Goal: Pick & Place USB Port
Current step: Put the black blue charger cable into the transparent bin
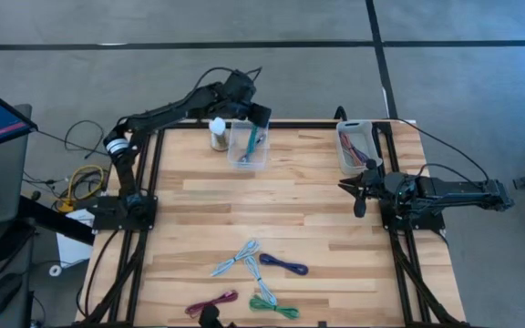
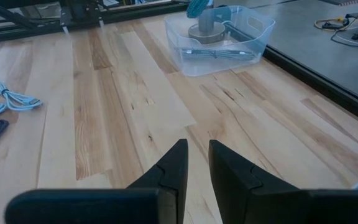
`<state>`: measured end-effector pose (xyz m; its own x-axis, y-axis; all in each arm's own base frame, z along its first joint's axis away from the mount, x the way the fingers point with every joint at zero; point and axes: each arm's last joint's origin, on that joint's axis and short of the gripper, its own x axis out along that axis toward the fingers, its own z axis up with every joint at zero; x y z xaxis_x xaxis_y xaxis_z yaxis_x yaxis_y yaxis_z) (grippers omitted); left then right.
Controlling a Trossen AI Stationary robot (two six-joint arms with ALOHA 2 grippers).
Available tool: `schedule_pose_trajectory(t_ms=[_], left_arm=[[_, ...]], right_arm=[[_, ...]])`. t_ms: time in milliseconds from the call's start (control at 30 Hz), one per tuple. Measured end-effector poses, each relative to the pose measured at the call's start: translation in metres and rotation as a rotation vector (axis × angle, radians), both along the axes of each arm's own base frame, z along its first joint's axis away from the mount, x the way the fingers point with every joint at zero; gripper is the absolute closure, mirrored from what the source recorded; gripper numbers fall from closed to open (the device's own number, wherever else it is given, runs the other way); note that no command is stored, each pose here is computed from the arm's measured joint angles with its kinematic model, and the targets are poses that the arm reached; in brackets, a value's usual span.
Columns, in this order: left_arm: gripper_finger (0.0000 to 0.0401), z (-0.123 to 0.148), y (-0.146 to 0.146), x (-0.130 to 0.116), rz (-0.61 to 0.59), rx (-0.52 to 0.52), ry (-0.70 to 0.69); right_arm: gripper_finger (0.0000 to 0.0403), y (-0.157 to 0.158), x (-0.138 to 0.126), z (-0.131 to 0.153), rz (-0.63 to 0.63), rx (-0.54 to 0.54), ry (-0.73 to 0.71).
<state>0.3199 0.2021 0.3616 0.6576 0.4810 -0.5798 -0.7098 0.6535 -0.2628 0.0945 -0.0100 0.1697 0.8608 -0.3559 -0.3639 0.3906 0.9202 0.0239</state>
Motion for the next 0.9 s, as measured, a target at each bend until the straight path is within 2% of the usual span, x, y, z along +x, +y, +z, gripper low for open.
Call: schedule_pose_trajectory(t_ms=[633, 900], left_arm=[[0.0374, -0.044, 0.015, 0.023, 0.046, -0.003, 0.147], [0.0374, -0.045, 0.016, 0.022, 0.073, 0.009, 0.169]], right_arm=[[0.0345, 0.000, 0.000, -0.001, 0.001, -0.002, 0.010], [0.0345, 0.000, 0.000, -0.001, 0.001, -0.002, 0.012]])
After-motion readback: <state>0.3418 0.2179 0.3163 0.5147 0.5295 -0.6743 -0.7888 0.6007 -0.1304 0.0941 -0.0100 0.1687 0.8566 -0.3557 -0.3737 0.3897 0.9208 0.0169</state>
